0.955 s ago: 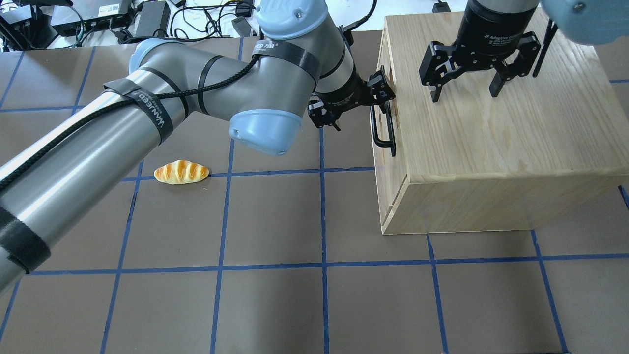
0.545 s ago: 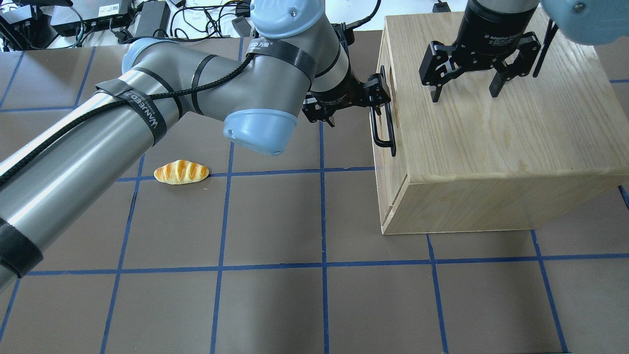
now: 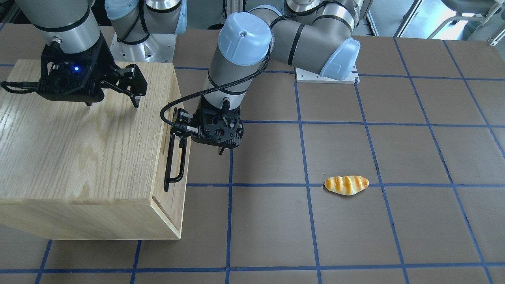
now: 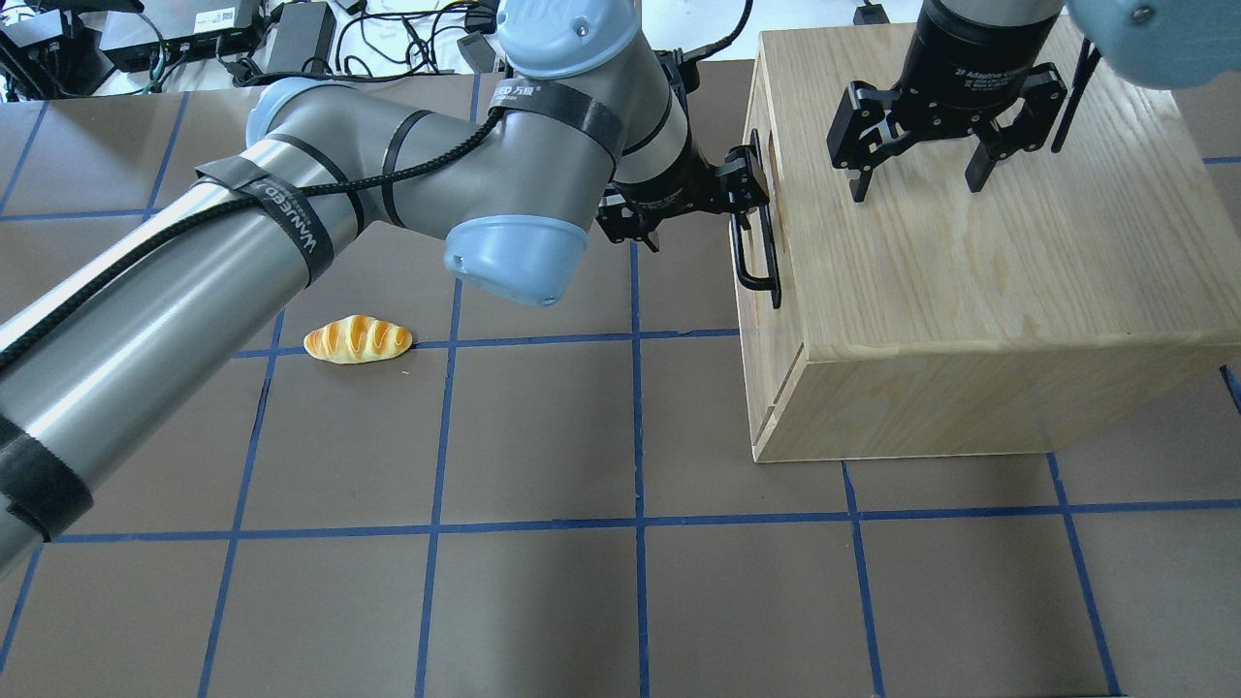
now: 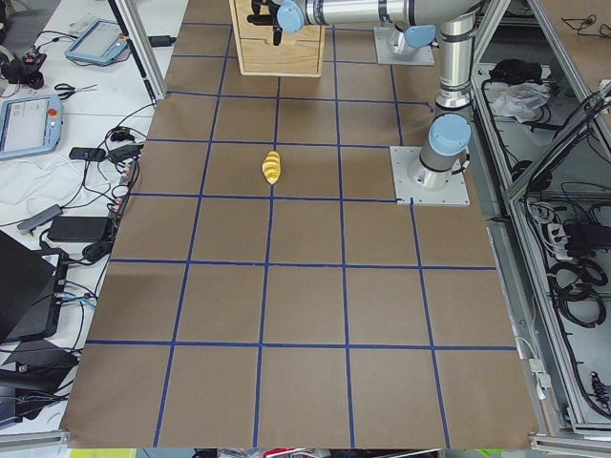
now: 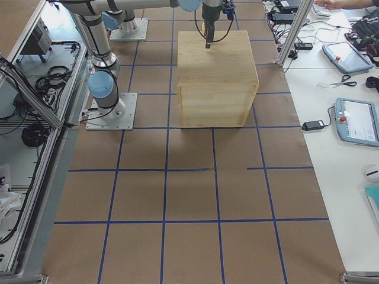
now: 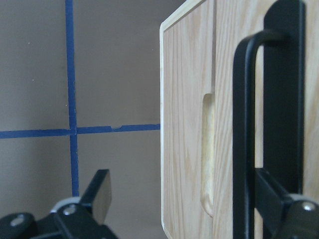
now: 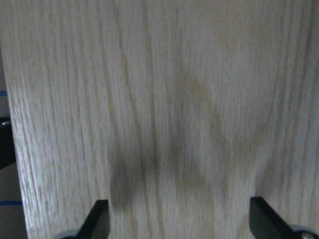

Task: Open upper drawer
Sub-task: 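Pull the handle with the left gripper, sliding the drawer out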

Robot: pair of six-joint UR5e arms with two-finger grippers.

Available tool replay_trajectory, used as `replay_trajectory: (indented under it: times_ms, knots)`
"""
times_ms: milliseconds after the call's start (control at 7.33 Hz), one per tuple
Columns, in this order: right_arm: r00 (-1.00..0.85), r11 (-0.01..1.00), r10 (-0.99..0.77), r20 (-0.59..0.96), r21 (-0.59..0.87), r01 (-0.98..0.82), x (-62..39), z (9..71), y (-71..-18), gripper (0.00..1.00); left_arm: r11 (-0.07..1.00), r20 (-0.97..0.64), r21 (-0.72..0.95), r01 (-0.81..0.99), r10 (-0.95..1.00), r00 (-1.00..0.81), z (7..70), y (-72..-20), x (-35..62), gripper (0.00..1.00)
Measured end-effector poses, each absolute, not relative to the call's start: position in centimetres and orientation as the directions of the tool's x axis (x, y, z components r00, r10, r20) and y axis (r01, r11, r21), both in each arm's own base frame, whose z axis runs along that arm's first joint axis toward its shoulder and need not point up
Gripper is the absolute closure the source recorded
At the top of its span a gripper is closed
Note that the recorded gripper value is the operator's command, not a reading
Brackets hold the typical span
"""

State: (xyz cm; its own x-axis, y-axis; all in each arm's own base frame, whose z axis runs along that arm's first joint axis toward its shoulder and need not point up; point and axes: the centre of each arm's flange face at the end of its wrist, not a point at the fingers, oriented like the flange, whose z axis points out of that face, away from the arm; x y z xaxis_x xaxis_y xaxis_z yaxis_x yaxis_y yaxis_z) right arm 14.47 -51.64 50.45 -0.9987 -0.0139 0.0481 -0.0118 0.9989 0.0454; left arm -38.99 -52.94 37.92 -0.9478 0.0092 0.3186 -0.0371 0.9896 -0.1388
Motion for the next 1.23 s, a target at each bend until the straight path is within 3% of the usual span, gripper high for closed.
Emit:
replay_trajectory:
  times_ms: [1227]
  knots:
    - [-0.999, 0.999, -0.014, 0.048, 0.044, -0.012, 14.5, 50.5, -51.7, 0.0, 0.989, 0.293, -0.15, -0.009, 0.036, -0.956, 37.3, -55.8, -31.1, 0.0]
